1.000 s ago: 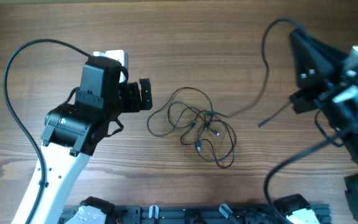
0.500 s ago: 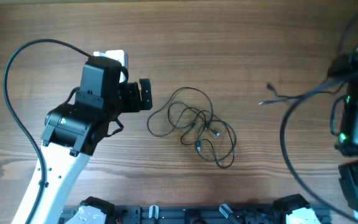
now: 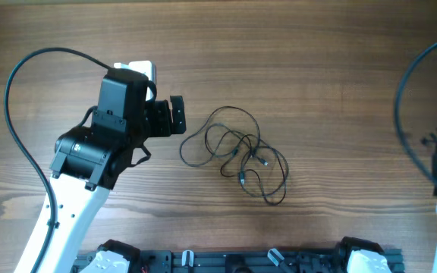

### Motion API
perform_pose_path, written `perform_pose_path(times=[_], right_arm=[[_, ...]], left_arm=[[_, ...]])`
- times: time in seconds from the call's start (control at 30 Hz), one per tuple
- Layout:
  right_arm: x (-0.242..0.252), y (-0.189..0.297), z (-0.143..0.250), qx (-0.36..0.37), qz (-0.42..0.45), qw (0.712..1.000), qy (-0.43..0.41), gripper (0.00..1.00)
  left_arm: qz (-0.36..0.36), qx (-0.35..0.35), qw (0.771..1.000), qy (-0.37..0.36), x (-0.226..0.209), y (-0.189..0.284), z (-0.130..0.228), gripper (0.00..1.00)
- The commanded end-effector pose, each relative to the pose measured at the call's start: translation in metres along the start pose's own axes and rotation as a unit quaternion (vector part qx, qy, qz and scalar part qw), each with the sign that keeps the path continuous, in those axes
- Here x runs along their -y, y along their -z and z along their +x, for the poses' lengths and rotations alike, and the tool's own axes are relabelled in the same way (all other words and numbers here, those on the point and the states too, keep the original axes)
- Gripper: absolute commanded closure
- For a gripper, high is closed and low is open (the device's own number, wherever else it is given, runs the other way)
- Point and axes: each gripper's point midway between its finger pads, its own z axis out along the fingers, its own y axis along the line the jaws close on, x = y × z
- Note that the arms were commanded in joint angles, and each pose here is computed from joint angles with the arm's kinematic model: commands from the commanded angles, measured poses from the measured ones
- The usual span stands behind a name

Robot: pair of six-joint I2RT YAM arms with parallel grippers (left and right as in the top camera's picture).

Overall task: Untangle cables
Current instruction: 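Pull the grasped cable rightward out of the pile with right gripper, then lay the cable on the right side of the table and release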

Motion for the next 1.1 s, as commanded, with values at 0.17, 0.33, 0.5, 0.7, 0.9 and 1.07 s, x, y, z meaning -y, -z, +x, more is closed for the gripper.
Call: perform_pose_path(times=[0.17,0.33,0.5,0.7,0.9,1.07], right_arm=[[0.053,-0.063,0.045,-0.066,0.042,0.986,-0.149,0.96],[0.07,-0.09,0.075,-0.117,0.012,0.969,-0.218,0.96],[0.081,-0.12,0.121,-0.188,0.002,0.94,-0.286,0.96],[0.096,-0.142,0.195,-0.287,0.045,0.896,-0.336,0.96],[0.109,-0.15,0.246,-0.349,0.084,0.862,-0.359,0.96],[0.115,-0.153,0.268,-0.371,0.102,0.85,-0.359,0.96]], left_arm=[[0.003,0.005,1.0,-0.002,-0.001,0.003,-0.004,0.0],[0.003,0.005,1.0,-0.002,-0.001,0.003,-0.004,0.0],[0.003,0.005,1.0,-0.002,-0.001,0.003,-0.004,0.0],[0.003,0.005,1.0,-0.002,-0.001,0.003,-0.004,0.0],[0.003,0.005,1.0,-0.002,-0.001,0.003,-0.004,0.0],[0.003,0.005,1.0,-0.002,-0.001,0.003,-0.004,0.0]])
